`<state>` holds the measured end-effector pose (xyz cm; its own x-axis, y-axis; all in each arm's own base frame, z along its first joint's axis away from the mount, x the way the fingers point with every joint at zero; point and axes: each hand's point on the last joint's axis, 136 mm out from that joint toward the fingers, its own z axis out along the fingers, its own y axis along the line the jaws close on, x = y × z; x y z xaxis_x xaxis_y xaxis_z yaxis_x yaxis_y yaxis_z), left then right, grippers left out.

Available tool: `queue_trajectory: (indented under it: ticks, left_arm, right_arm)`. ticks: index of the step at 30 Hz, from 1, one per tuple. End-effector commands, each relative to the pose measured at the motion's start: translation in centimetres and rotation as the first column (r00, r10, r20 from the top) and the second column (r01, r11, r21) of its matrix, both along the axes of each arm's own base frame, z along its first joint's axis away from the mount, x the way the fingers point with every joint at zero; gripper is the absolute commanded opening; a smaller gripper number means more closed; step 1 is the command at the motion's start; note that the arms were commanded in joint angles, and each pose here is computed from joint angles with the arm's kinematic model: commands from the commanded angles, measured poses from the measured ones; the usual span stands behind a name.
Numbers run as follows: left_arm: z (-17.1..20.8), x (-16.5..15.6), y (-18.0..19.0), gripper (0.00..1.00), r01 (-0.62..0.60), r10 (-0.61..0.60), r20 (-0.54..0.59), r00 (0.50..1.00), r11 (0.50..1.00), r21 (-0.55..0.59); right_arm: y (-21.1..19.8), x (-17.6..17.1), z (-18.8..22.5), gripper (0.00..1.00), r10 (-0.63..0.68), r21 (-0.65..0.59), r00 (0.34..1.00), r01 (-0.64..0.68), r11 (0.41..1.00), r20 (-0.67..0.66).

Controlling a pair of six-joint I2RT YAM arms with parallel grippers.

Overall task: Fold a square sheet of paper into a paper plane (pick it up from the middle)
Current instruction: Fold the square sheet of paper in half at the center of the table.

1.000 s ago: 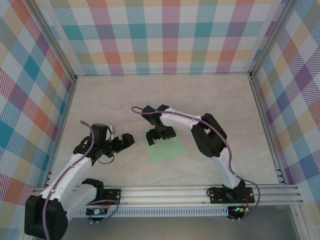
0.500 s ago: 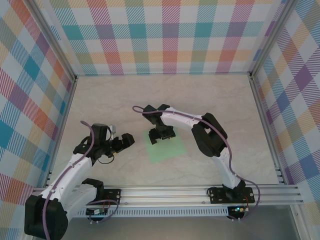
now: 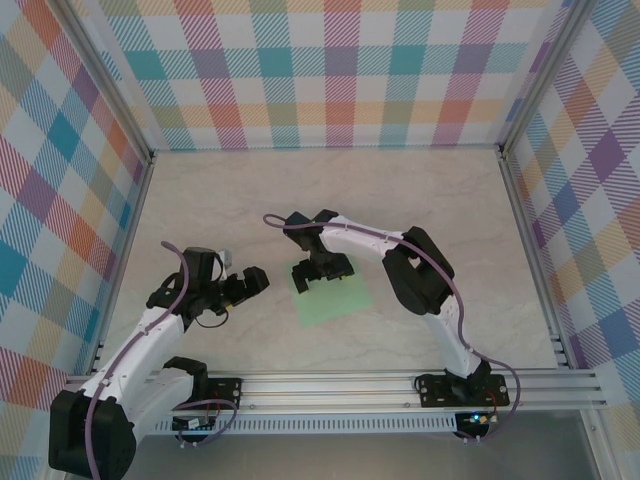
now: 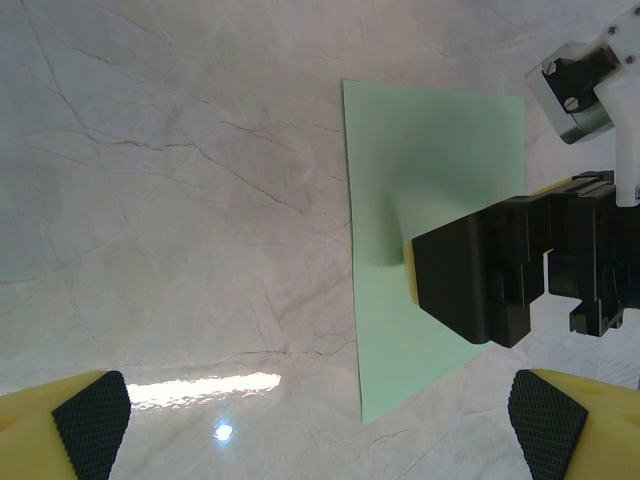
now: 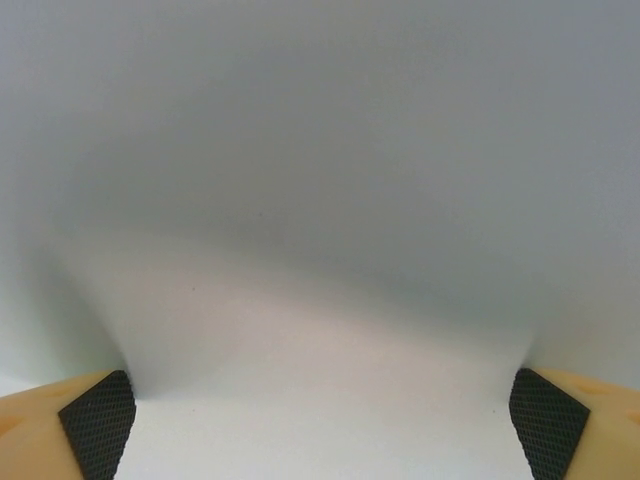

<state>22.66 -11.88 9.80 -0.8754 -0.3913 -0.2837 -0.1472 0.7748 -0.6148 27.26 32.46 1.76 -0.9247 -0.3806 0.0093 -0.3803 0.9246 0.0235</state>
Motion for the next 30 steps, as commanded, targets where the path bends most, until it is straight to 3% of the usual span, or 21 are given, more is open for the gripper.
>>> queue_trajectory:
  ticks: [1, 8, 13, 20, 30]
  left_arm:
    - [1.0, 0.0, -0.4, 1.0, 0.032, -0.032, 0.023, 0.999, 0.999, 0.005]
    - [0.9, 0.1, -0.3, 1.0, 0.03, -0.031, 0.028, 0.999, 0.999, 0.01]
    - [1.1, 0.2, -0.4, 1.0, 0.031, -0.031, 0.032, 0.999, 0.999, 0.008]
    - [1.1, 0.1, -0.3, 1.0, 0.032, -0.032, 0.031, 0.999, 0.999, 0.011]
    - [1.1, 0.1, -0.2, 1.0, 0.031, -0.032, 0.029, 0.999, 0.999, 0.017]
  right_arm:
    - [-0.3, -0.7, 1.2, 1.0, -0.014, -0.007, 1.0, 0.014, 1.0, -0.019]
    - [-1.1, -2.4, -3.6, 1.0, -0.032, -0.066, 0.991, 0.024, 0.998, -0.127]
    - [-1.9, -3.3, -5.3, 0.91, -0.055, -0.1, 0.986, 0.04, 0.994, -0.155]
    - [-1.9, -2.9, -4.7, 0.74, -0.051, -0.119, 0.992, 0.037, 0.992, -0.118]
    - [-1.1, -1.9, -1.2, 0.66, -0.027, -0.083, 0.998, 0.022, 0.996, -0.057]
